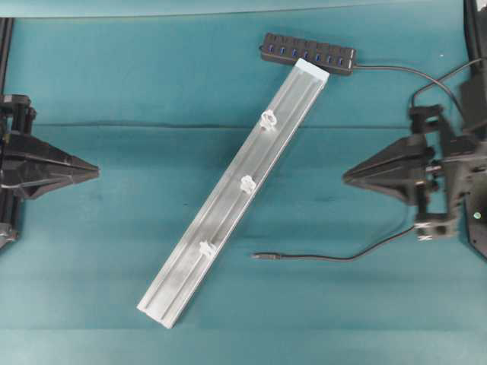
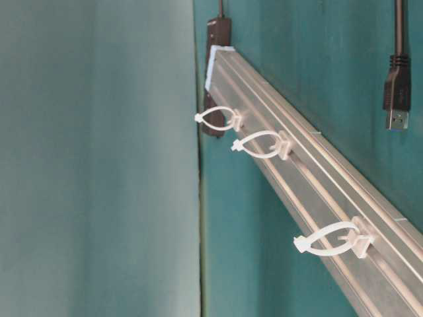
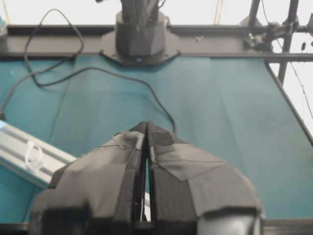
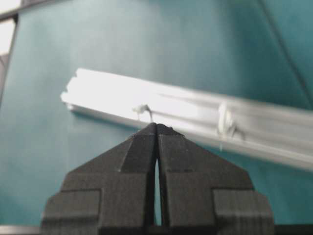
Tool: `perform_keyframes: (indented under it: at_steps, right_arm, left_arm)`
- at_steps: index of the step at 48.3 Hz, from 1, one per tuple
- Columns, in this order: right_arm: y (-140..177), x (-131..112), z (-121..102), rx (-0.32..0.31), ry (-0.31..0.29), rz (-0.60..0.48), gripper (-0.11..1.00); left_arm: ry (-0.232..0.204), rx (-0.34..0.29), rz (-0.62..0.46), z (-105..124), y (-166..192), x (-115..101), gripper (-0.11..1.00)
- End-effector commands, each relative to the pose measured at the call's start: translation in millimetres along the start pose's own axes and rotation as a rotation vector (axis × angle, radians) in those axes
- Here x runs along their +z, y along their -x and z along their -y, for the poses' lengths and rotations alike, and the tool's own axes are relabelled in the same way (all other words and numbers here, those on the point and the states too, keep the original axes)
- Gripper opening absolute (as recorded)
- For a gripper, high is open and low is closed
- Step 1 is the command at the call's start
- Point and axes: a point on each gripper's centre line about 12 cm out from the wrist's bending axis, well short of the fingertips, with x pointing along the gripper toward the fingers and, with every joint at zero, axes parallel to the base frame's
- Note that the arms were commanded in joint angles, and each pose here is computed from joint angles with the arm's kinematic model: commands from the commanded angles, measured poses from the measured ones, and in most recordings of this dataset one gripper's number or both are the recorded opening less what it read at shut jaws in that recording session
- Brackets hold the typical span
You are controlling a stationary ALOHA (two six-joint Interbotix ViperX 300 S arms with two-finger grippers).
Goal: Pass the USB cable through three rings with both arms.
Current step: 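Move the right gripper toward the black USB cable plug near the rail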
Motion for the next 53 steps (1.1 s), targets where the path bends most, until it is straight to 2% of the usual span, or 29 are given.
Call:
perform_keyframes:
  at_steps: [1, 20, 32, 39, 43, 46, 53]
  right_arm:
    - [-18, 0, -4, -0.011, -0.008, -0.074, 0.0]
    - [-88, -15, -13, -0.091, 0.073, -0.492, 0.0]
    - [-110, -24, -14, -0.128, 0.073, -0.643, 0.0]
    - [-121, -23, -15, -0.131, 0.073, -0.661, 0.02]
    - [-125, -24, -15, -0.135, 0.067, -0.673, 0.08]
    - [-127, -26, -14, -0.139, 0.062, -0.685, 0.18]
    - [-131, -31, -13, -0.149, 0.064, -0.725, 0.58]
  left_arm:
    - [-0.002, -0.002, 0.015, 0, -5, 9, -0.01]
    - [-0.003, 0.005, -0.04, -1, -21, 1, -0.01]
    - [-0.004, 0.013, -0.022, -3, -21, 5, -0.01]
    - [-0.004, 0.015, -0.02, -4, -21, 5, -0.01]
    - [-0.004, 0.021, -0.017, -5, -21, 6, -0.01]
    - [-0.004, 0.025, -0.016, -6, -21, 6, -0.01]
    - [-0.004, 0.036, 0.004, -8, -21, 9, -0.01]
